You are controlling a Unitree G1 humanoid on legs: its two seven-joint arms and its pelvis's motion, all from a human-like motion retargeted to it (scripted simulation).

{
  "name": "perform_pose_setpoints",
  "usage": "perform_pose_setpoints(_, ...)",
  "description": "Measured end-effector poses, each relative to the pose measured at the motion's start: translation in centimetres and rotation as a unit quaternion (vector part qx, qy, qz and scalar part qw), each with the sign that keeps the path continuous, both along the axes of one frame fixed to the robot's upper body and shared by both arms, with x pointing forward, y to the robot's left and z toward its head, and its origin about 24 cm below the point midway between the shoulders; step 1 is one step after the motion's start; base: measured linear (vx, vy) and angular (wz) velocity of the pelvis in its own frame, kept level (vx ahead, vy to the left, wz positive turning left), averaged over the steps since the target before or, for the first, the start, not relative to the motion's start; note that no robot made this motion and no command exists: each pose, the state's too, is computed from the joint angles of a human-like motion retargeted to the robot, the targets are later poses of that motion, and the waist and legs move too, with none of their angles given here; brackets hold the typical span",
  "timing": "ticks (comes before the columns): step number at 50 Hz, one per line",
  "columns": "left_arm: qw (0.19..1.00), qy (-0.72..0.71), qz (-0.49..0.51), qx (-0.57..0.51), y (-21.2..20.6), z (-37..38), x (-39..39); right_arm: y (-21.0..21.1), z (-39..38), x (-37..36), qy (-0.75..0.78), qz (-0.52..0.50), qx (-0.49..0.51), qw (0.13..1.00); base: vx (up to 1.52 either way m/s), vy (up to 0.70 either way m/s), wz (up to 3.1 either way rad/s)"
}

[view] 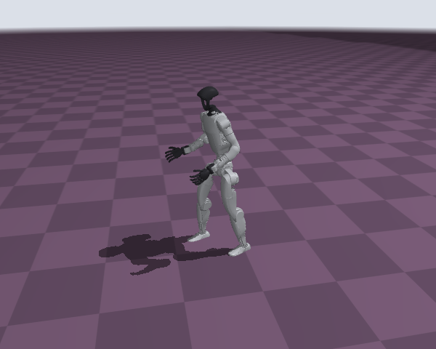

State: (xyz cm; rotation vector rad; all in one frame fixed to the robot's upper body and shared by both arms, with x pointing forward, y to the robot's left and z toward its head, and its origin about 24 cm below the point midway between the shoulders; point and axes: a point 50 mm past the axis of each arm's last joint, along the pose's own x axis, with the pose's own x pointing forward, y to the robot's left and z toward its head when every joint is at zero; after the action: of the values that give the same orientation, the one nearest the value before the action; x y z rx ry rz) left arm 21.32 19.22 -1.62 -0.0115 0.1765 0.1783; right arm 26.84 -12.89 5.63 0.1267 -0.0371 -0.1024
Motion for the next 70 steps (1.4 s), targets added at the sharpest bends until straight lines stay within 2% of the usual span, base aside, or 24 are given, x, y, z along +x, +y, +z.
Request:
perform_pose_setpoints(6, 0.994, 0.083, 0.067, -0.029, 1.1, -3.7, -2.0, -3.2, -8.2, -2.0, 0.192, -0.036, 0.007, 0.981, -0.01, 0.03, -0.26)
perform_pose_setpoints(11, 0.969, 0.227, 0.092, -0.023, 1.9, -8.9, -5.2, -6.9, -16.8, -7.1, 0.424, -0.112, 0.016, 0.899, -0.02, 0.04, -0.39)
perform_pose_setpoints(16, 0.926, 0.366, 0.089, 0.032, 3.5, -12.5, -10.2, -11.1, -20.8, -15.4, 0.592, -0.145, -0.122, 0.783, -0.01, 0.05, -0.23)
perform_pose_setpoints(19, 0.9, 0.42, 0.107, 0.052, 4.4, -13.5, -13.6, -12.2, -21.5, -19.8, 0.632, -0.115, -0.17, 0.747, -0.02, 0.05, -0.09)
perform_pose_setpoints(27, 0.84, 0.515, 0.171, 0.026, 5.9, -14.2, -22.6, -12.3, -21.9, -28.7, 0.699, -0.044, -0.153, 0.698, -0.04, 0.02, -0.2)
perform_pose_setpoints(34, 0.797, 0.596, 0.094, 0.026, 5.3, -13.6, -29.1, -11.6, -21.5, -34.7, 0.763, 0.065, -0.166, 0.622, -0.04, 0.0, -0.29)
perform_pose_setpoints(42, 0.756, 0.654, -0.015, 0.018, 4.8, -12.5, -33.7, -12.6, -20.3, -36.8, 0.786, 0.158, -0.101, 0.59, 0.01, -0.04, 0.12)
perform_pose_setpoints(47, 0.769, 0.633, -0.056, 0.066, 6.2, -12.8, -30.5, -13.4, -20.0, -33.9, 0.741, 0.193, -0.156, 0.624, -0.07, -0.1, 0.28)
perform_pose_setpoints(52, 0.803, 0.588, -0.013, 0.098, 6.0, -14.3, -23.5, -13.8, -20.0, -28.0, 0.68, 0.251, -0.214, 0.655, -0.18, -0.11, 0.23)
perform_pose_setpoints(55, 0.821, 0.555, 0.011, 0.134, 5.1, -14.8, -18.4, -14.6, -19.9, -22.0, 0.636, 0.264, -0.294, 0.663, -0.12, -0.1, -0.17)
perform_pose_setpoints(57, 0.827, 0.531, 0.017, 0.182, 4.6, -14.7, -14.7, -15.4, -19.4, -17.1, 0.606, 0.226, -0.374, 0.665, -0.06, -0.07, -0.19)
perform_pose_setpoints(60, 0.851, 0.453, 0.038, 0.264, 4.1, -12.6, -6.3, -16.1, -16.7, -8.2, 0.551, 0.067, -0.461, 0.692, -0.04, -0.01, 0.0)
perform_pose_setpoints(62, 0.885, 0.355, 0.052, 0.297, 3.5, -8.7, 1.4, -15.0, -13.1, -1.9, 0.494, -0.032, -0.452, 0.742, -0.13, 0.01, 0.15)
perform_pose_setpoints(64, 0.923, 0.227, 0.049, 0.307, 2.0, -2.0, 9.9, -12.3, -8.1, 4.7, 0.408, -0.069, -0.402, 0.817, -0.22, 0.03, 0.31)
perform_pose_setpoints(67, 0.955, 0.002, 0.021, 0.294, -2.6, 13.3, 19.5, -6.4, 3.6, 13.2, 0.221, -0.024, -0.359, 0.906, -0.36, 0.06, 0.44)
perform_pose_setpoints(70, 0.949, -0.21, -0.002, 0.236, -8.3, 29.4, 21.4, -1.5, 17.9, 16.2, 0.005, -0.043, -0.329, 0.943, -0.5, 0.08, 0.6)
